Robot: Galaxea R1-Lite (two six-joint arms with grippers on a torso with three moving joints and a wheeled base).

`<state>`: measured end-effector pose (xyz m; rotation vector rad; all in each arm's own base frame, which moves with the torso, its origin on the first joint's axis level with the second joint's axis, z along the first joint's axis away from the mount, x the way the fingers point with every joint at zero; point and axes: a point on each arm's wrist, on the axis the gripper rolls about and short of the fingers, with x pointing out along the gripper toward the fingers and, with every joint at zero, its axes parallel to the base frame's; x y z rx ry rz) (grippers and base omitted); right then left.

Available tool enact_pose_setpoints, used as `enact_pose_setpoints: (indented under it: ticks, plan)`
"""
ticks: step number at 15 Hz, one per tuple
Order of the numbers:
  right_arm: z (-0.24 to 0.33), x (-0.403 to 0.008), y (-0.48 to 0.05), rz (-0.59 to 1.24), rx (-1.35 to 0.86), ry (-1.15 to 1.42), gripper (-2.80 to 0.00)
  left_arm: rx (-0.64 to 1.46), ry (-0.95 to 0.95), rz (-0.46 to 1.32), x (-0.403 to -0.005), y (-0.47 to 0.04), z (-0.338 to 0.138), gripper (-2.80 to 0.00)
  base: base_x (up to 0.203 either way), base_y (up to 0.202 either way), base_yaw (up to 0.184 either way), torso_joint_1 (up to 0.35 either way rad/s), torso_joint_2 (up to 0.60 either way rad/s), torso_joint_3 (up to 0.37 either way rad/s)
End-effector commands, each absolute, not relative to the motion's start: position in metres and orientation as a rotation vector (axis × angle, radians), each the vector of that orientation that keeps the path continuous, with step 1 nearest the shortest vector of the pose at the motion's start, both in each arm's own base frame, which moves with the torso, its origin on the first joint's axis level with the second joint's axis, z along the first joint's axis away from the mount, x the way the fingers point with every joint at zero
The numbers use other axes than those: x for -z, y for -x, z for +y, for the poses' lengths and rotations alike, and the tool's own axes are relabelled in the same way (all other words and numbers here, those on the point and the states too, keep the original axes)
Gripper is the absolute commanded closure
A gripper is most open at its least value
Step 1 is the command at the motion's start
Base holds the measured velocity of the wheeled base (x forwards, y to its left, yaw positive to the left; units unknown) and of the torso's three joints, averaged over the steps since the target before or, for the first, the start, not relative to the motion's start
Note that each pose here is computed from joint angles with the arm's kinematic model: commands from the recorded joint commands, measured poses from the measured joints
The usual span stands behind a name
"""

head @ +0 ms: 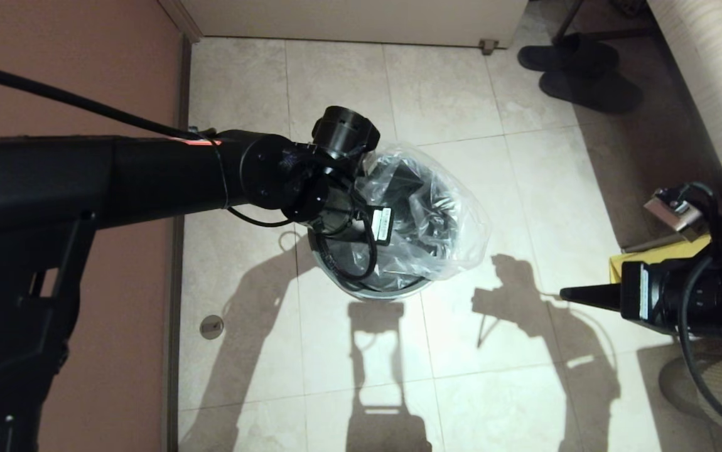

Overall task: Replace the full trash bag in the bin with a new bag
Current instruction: Put the new garbage bag on the trash can

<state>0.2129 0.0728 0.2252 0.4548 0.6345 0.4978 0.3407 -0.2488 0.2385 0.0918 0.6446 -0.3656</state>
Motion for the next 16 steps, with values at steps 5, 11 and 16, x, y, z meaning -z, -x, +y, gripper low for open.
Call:
enact_pose_setpoints:
  ticks: [5, 11, 16]
  plan:
    - [0.133, -0.245, -0.289, 0.613, -0.598, -0.478, 0.00, 0.400, -0.010, 0.563, -0.263, -0.317, -0.254, 0.00, 0.000, 0.000, 0.000, 0.000, 0.00, 0.000]
    - [0.168, -0.234, -0.348, 0.654, -0.492, -0.307, 0.00, 0.412, 0.050, 0.479, -0.252, -0.339, -0.273, 0.00, 0.000, 0.000, 0.000, 0.000, 0.00, 0.000]
    - [0.157, -0.245, -0.341, 0.619, -0.447, -0.270, 0.00, 0.414, 0.059, 0.442, -0.221, -0.362, -0.289, 0.00, 0.000, 0.000, 0.000, 0.000, 0.00, 0.000]
